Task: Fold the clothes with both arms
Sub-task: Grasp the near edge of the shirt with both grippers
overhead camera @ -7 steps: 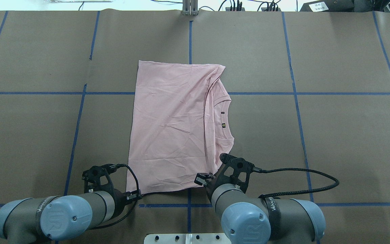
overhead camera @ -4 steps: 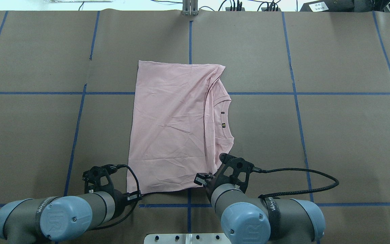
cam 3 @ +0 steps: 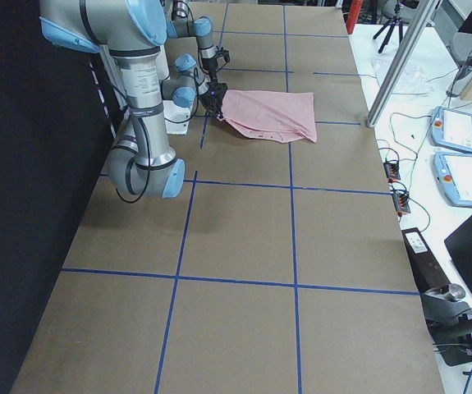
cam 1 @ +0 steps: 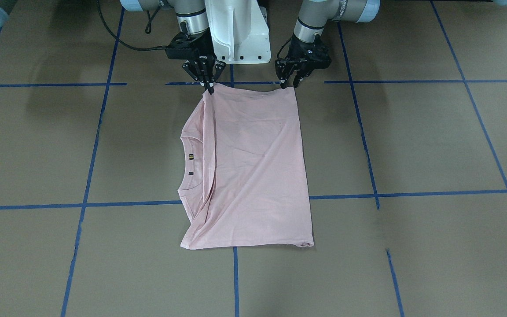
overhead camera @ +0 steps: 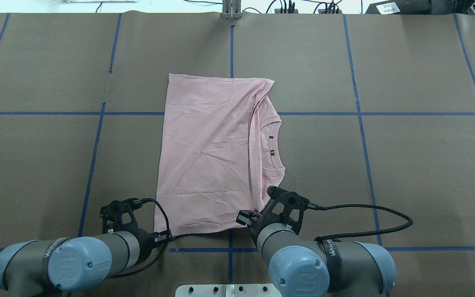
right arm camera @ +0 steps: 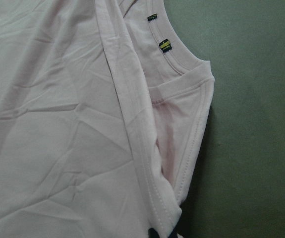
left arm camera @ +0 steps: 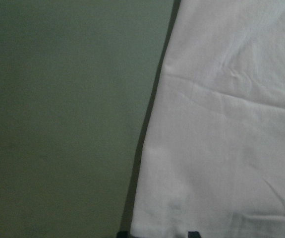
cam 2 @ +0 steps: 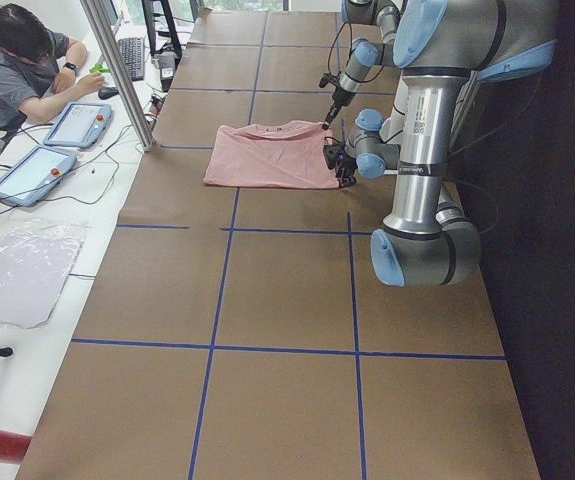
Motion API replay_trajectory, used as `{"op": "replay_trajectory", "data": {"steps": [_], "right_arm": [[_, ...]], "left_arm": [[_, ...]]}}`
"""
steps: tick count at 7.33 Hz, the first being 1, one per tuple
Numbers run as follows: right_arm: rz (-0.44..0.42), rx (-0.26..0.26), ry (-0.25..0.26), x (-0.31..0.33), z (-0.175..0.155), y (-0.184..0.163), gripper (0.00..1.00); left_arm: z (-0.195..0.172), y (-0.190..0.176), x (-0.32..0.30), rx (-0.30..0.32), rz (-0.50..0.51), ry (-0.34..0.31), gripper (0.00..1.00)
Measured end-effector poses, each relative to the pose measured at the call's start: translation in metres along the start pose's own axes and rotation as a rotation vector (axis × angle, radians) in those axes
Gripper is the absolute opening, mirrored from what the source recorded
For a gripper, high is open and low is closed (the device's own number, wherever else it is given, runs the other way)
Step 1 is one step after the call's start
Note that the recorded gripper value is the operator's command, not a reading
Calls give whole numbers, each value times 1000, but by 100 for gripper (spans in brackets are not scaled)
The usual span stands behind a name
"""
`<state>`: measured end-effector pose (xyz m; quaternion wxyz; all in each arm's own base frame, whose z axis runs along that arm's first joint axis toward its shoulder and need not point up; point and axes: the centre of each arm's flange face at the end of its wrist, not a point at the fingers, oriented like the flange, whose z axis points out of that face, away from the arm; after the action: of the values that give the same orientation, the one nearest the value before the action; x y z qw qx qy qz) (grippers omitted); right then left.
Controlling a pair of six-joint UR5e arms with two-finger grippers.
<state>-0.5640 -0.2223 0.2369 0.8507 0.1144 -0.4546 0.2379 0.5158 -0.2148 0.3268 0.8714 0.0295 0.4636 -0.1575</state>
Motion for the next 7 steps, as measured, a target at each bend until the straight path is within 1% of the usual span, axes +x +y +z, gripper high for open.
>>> {"op": "replay_trajectory", "data": {"steps": [6, 7], "right_arm": [[-2, 0, 0, 0, 0, 0, 0], [-3, 0, 0, 0, 0, 0, 0]], "left_arm": [[2, -3, 0, 5, 19, -2, 49], [2, -2, 0, 4, 20, -3, 44]]}}
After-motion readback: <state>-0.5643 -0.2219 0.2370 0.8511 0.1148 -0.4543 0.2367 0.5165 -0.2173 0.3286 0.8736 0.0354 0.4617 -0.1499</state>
